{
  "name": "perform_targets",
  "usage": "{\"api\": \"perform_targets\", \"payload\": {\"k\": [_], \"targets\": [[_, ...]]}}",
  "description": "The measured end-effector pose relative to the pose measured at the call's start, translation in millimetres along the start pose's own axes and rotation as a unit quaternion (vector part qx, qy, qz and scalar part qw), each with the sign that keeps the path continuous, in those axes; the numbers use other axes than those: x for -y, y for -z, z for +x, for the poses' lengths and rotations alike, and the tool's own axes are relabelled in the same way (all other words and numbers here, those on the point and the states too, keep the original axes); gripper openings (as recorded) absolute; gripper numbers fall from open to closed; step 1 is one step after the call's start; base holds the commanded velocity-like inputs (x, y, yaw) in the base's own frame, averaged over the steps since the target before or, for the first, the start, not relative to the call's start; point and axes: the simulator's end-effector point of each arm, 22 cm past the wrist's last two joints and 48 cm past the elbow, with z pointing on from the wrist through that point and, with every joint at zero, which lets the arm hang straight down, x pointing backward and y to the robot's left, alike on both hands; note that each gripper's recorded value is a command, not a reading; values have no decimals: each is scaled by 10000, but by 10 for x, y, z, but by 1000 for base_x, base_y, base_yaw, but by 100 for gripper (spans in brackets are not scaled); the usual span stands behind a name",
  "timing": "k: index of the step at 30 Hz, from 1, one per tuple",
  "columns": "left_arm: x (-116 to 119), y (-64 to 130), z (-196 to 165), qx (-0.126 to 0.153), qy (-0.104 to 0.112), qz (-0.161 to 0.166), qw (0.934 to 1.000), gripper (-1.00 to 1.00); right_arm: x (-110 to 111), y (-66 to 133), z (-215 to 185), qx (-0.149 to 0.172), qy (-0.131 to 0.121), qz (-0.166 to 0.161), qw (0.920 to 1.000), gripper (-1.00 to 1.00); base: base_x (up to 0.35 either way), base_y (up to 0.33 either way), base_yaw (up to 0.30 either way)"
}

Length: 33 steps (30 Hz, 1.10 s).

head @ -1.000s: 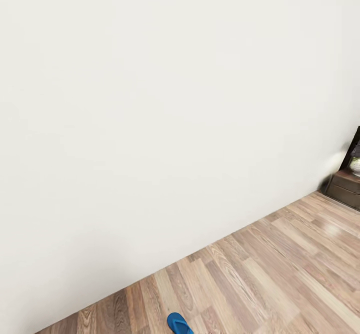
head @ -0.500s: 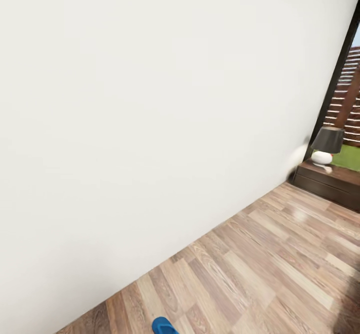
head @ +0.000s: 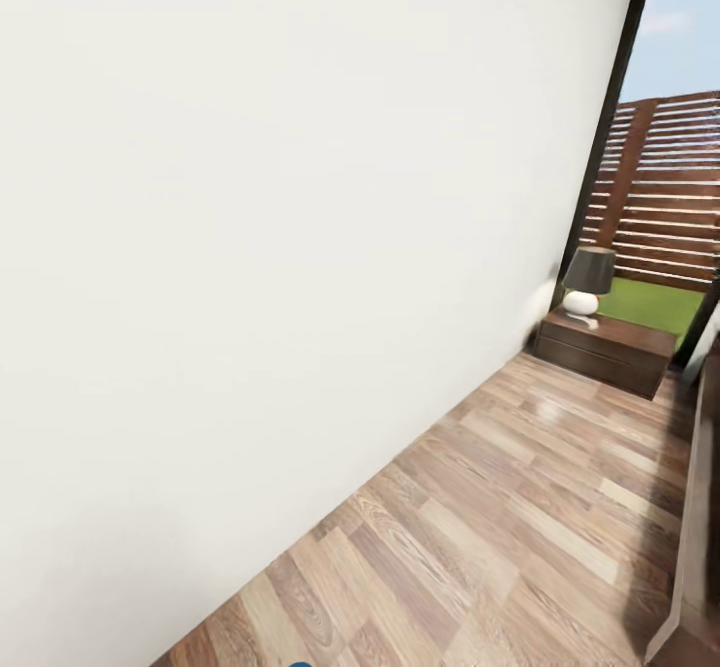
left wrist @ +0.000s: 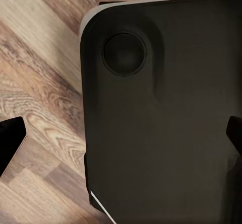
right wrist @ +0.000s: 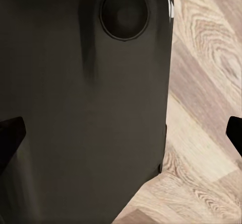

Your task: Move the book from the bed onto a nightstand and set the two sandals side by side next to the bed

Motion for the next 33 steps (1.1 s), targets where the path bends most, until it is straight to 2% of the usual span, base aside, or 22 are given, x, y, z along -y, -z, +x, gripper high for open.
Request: {"api": "perform_targets", "payload": {"k": [27,33], "targets": [[0,0,-3,6,2,0,10000,100,2,0,0,0,-2,1,10000,100,1,1,-300],[-1,0,-4,8,6,-1,10000,100,-1,0,0,0,-1,0,10000,100,0,0,-218]]}}
